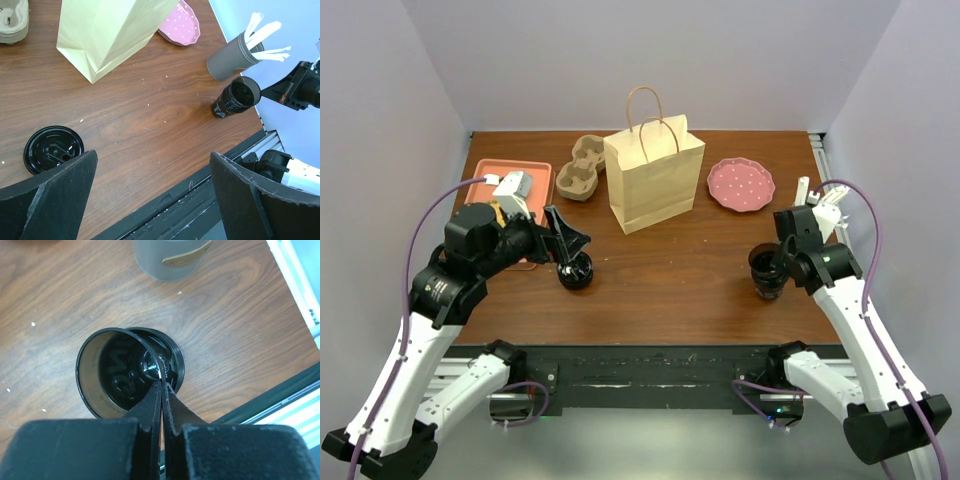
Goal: Pack the takeout coffee
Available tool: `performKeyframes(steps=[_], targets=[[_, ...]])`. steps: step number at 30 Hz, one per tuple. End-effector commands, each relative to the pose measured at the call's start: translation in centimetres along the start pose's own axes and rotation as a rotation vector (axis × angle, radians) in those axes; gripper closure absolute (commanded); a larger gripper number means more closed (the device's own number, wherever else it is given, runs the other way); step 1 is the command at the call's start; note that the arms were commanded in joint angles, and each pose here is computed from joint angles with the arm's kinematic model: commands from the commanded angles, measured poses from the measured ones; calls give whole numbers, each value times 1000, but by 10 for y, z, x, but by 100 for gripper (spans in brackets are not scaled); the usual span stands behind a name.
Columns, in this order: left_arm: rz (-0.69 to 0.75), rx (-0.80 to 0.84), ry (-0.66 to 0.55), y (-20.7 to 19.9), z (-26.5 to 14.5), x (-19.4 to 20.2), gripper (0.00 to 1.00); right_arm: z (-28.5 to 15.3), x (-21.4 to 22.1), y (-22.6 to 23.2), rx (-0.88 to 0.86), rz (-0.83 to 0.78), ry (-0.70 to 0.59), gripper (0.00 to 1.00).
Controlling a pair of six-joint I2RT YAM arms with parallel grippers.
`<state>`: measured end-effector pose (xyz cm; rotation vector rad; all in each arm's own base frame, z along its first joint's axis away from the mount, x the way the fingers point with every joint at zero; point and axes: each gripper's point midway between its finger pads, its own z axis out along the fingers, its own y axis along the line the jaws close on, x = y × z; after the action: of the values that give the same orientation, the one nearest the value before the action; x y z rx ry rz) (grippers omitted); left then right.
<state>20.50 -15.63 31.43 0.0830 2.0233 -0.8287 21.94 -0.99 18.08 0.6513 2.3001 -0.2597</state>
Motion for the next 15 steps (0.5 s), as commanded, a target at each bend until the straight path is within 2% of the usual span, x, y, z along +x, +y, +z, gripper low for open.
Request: performKeyframes(steps=[1, 15], targets=[[9, 19, -40, -7, -7, -10, 0, -18, -29, -6, 13, 86, -98, 100], [10, 18, -42, -7, -5, -12, 0, -49, -57, -5, -31, 146, -134, 100]])
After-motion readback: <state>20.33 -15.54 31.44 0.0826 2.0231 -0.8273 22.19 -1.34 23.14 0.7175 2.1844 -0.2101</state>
